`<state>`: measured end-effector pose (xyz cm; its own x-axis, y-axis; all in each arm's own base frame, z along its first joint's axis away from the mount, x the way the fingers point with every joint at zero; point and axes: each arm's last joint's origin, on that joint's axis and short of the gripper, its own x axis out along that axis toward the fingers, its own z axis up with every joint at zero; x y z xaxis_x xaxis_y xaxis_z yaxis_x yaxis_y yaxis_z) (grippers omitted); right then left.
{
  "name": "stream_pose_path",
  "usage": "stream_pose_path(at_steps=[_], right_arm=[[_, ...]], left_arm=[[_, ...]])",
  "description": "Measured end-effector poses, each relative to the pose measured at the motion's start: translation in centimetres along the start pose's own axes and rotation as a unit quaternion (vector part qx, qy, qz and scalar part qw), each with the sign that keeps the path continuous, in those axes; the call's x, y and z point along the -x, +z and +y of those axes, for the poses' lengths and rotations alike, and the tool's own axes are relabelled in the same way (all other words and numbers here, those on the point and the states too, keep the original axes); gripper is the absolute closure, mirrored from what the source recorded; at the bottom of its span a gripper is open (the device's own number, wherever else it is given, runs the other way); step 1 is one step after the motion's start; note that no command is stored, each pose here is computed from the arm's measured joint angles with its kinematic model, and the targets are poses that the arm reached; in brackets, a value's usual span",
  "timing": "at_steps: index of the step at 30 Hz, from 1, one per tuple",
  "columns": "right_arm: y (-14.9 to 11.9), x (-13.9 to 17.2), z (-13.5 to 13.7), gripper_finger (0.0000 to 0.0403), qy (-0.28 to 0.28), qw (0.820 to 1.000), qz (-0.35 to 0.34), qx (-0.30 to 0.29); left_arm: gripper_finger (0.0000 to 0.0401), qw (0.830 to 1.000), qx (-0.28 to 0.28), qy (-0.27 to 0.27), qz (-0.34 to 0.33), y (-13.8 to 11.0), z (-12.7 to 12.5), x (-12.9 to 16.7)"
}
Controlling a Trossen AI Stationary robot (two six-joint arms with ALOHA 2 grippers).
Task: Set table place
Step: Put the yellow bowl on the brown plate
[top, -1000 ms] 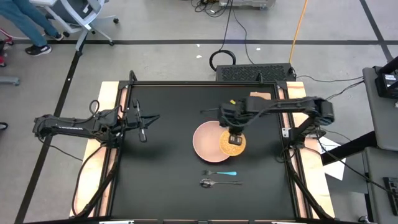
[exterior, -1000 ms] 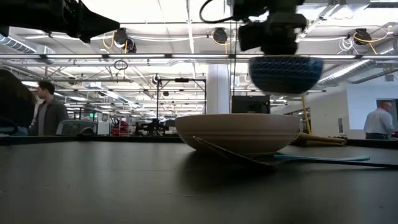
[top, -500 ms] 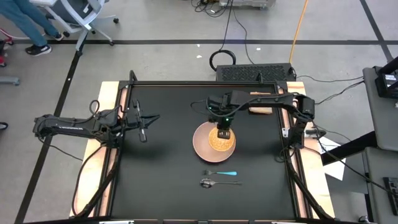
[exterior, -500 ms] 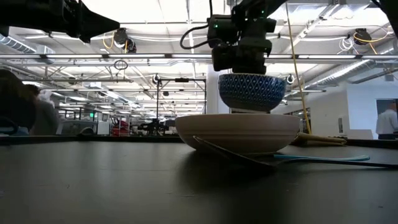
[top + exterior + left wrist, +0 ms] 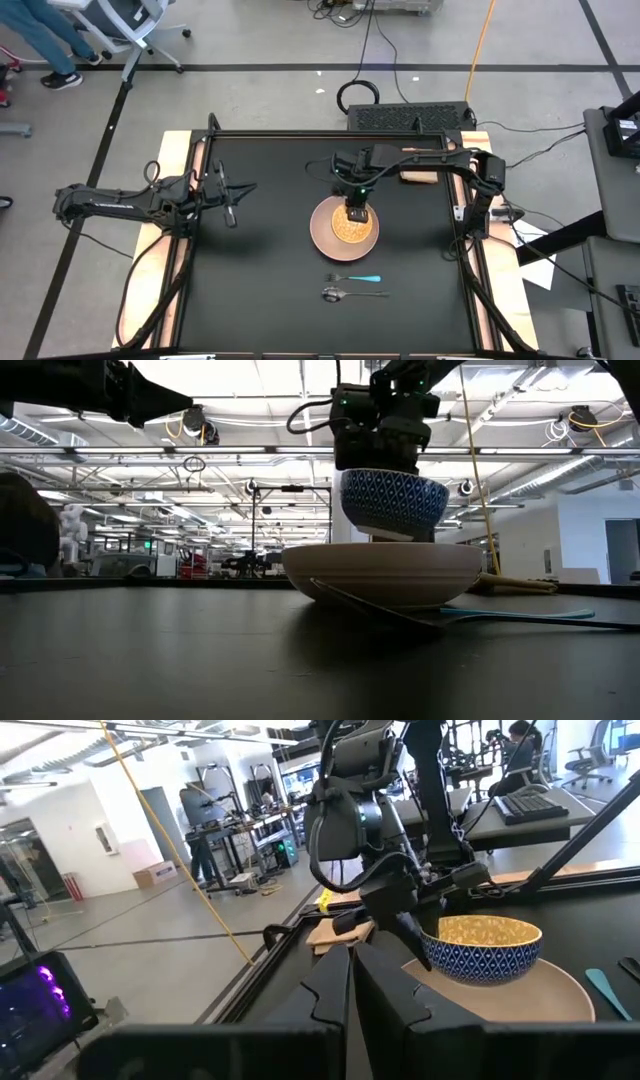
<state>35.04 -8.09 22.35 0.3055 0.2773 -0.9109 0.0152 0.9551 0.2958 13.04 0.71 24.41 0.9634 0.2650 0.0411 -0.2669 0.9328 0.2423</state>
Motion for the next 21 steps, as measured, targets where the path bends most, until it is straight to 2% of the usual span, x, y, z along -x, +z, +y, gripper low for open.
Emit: stream_pose_path(at_steps=[13, 21], right_arm=[[0.9, -0.5, -1.5, 0.0388, -0.010, 0.999, -0.028, -0.035], [1.3, -2.2, -2.0, 0.0388, -0.006, 0.999, 0.009, -0.041]], left_arm=[[0.0375, 1.000, 0.000, 0.003, 0.001, 0.0, 0.0, 0.0], [0.0375, 1.000, -0.001, 0.007, 0.002, 0.0, 0.0, 0.0]])
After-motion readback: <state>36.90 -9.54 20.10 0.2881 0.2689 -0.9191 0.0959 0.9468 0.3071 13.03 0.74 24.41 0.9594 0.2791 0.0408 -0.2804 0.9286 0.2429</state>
